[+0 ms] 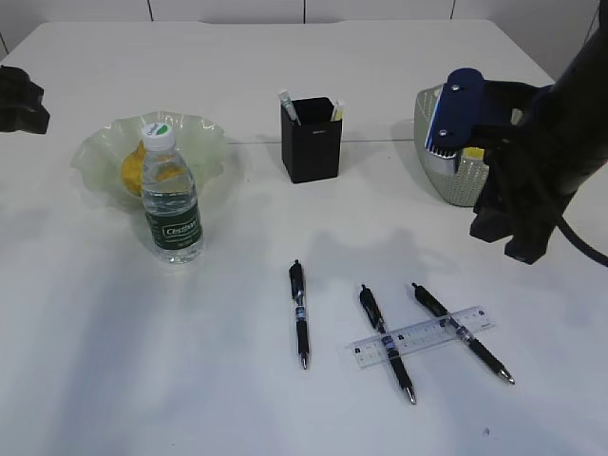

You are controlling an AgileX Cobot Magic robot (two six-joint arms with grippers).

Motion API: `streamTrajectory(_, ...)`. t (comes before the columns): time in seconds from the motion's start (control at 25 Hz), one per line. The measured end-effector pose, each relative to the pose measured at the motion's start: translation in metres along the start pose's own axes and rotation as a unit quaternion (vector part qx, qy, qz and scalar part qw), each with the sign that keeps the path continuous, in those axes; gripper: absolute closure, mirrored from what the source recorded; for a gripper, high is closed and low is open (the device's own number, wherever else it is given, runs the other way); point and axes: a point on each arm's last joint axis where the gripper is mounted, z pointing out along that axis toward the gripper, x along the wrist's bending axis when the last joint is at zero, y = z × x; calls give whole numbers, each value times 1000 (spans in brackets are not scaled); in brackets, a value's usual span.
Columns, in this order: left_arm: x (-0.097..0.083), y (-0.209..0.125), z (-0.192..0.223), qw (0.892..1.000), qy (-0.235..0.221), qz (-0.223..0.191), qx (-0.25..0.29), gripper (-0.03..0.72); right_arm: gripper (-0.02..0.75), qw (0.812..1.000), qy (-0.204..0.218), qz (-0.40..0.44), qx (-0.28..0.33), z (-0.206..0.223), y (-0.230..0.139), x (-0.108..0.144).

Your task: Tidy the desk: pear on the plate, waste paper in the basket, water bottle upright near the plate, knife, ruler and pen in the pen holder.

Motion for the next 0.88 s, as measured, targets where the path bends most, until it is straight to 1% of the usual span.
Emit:
streamTrajectory(0.08,0,0,0,1000,0,1,0,230,554,1000,-11,0,-10,3,3,-3)
streamTrajectory(0.16,0,0,0,1000,1,3,0,235,552,1000,-13,0,-12,8,4,-4)
streamTrajectory(0.56,1,0,0,1000,3,5,2,238,548,1000,17,0,12,38,5,-5)
streamTrajectory(0.72,1,-1,0,1000,4,7,3,238,547,1000,25,8,6,43,7,-4)
streamTrajectory(0.76,1,-1,0,1000,4,7,3,238,547,1000,21,9,2,43,8,-5)
streamTrajectory(0.8,1,-1,0,1000,5,8,3,238,547,1000,18,4,-1,43,8,-6)
streamTrajectory(0.88,1,-1,0,1000,7,12,3,238,547,999,12,-37,-5,43,9,-7)
